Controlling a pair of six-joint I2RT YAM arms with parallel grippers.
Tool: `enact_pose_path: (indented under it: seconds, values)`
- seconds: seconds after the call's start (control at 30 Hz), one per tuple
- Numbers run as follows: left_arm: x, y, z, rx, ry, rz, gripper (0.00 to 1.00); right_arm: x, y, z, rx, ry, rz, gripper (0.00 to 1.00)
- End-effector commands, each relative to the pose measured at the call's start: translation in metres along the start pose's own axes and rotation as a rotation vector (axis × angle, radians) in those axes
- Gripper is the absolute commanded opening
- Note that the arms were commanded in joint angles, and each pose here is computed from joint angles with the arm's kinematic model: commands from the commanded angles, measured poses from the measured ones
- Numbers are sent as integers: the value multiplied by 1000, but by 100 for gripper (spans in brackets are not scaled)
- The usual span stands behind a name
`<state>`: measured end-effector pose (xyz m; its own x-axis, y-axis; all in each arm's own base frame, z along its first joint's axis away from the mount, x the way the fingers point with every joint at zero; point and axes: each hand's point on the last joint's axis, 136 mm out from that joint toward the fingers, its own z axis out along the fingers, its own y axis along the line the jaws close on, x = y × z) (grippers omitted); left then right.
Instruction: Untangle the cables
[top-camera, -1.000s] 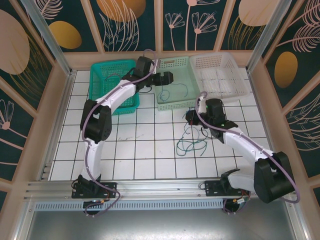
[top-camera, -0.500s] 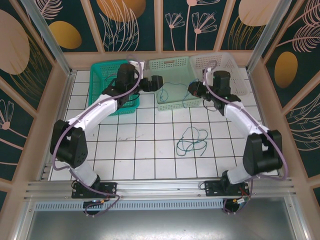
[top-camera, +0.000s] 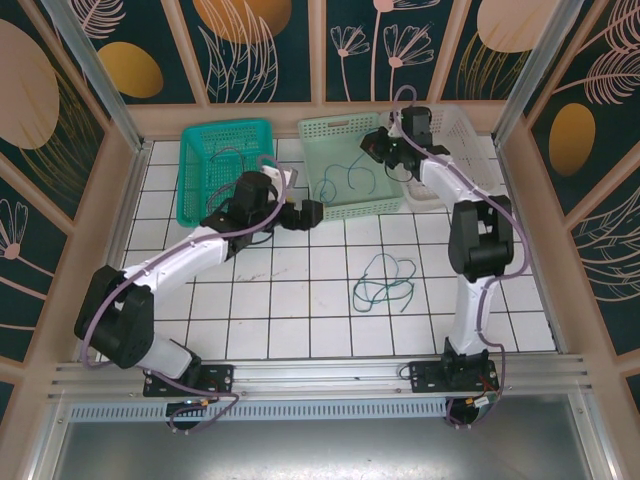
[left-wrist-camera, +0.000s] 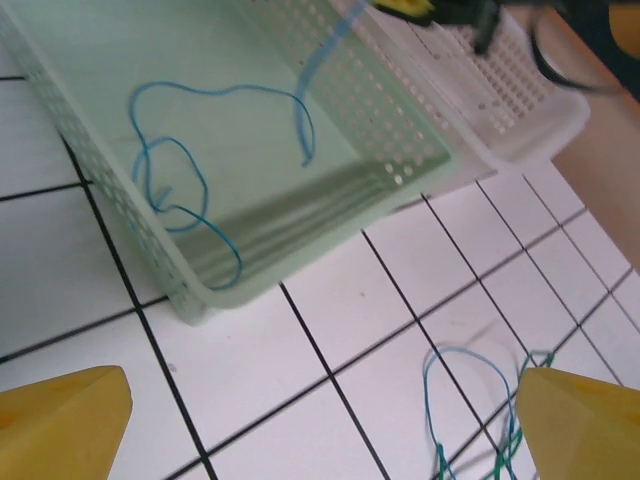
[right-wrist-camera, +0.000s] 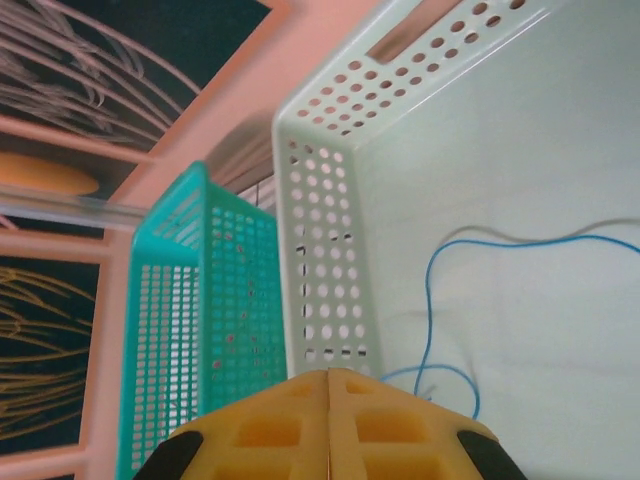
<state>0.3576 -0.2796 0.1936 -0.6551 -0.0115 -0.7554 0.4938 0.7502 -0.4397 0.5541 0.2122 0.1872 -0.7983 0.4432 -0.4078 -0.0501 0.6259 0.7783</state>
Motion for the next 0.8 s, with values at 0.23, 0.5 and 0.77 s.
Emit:
enact_pose_path:
  seconds: [0.23,0.5,0.77]
  values:
    - [46,-25,24,19,131,61,87,-8,-23,19,107,18,114,0]
    - [62,-27,40,23,216,94,78,-2,-7,17,76,31,38,57]
    - [60,-32,45,41,220,97,78,16,19,-26,96,-5,-164,75]
